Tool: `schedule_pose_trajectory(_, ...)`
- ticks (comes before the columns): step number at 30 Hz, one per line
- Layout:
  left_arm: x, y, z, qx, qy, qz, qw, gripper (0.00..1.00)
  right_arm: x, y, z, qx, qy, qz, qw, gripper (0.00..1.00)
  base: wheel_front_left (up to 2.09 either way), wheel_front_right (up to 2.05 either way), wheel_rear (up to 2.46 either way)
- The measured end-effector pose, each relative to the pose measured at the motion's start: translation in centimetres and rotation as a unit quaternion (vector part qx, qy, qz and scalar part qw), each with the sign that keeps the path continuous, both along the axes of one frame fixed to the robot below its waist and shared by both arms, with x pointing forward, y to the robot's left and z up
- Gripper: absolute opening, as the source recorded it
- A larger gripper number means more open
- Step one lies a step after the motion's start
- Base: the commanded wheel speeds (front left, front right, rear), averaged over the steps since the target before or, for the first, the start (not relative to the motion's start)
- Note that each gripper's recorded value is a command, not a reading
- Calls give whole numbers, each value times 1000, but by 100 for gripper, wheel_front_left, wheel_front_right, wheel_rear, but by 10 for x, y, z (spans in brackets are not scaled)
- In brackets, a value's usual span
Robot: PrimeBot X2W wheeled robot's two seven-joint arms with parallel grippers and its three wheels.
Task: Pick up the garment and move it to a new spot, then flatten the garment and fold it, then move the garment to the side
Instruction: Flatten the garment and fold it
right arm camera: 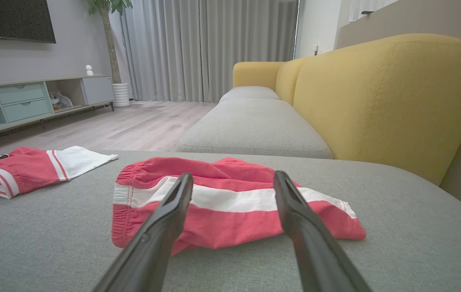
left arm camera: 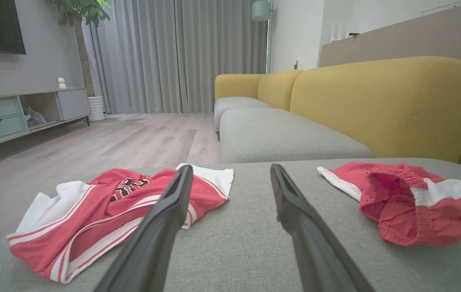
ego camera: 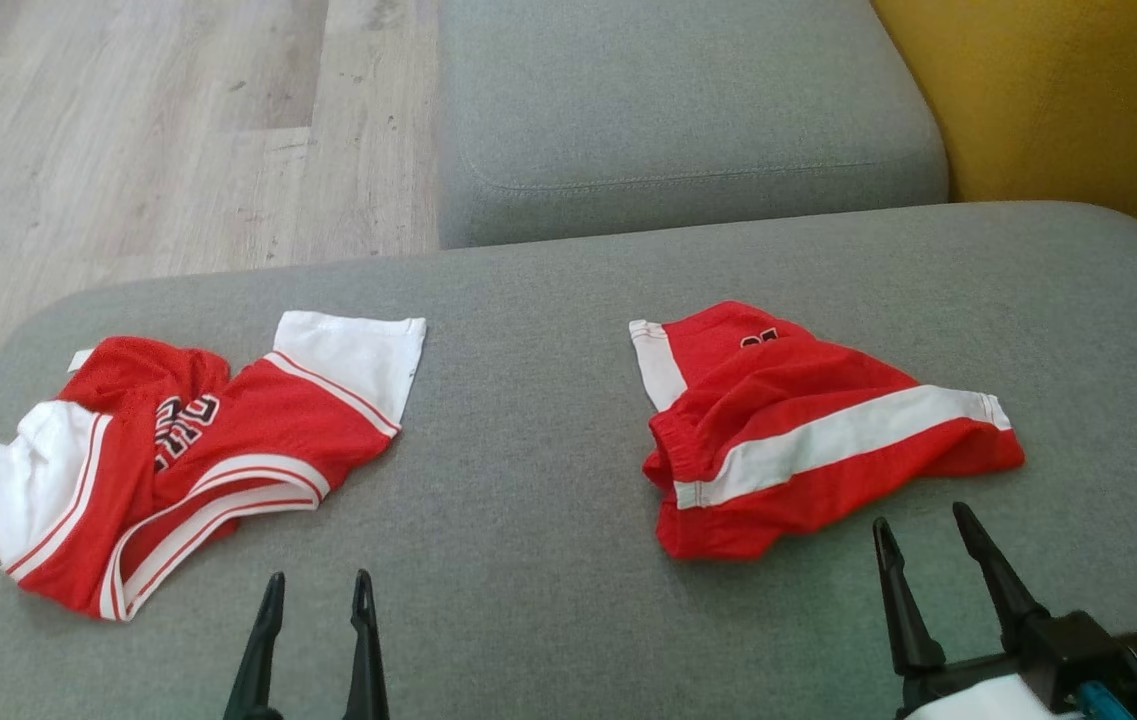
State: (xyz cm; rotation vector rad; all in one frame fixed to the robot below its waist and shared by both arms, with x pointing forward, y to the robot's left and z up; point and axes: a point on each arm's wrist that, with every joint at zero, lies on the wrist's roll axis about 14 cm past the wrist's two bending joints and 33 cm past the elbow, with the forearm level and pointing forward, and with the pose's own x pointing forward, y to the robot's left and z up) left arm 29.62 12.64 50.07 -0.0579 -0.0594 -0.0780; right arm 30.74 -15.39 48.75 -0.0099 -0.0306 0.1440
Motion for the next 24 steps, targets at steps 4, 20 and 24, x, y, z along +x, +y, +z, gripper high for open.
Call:
schedule_pose_trajectory(4,-1,0,-4,1,6,0,1000,100,0,1,-1,-3,1,2,1000,100,0,0,0)
schedule_pose_trajectory(20,-3,-3,-5,6,7,-1,1000,100,-1,6,-3,-4,4,9,1000,100,0,0,0)
schedule_pose_trajectory(24,-2,-10,-7,1,12,-12,1000,100,-3,6,-6,-5,9,9,1000,100,0,0,0)
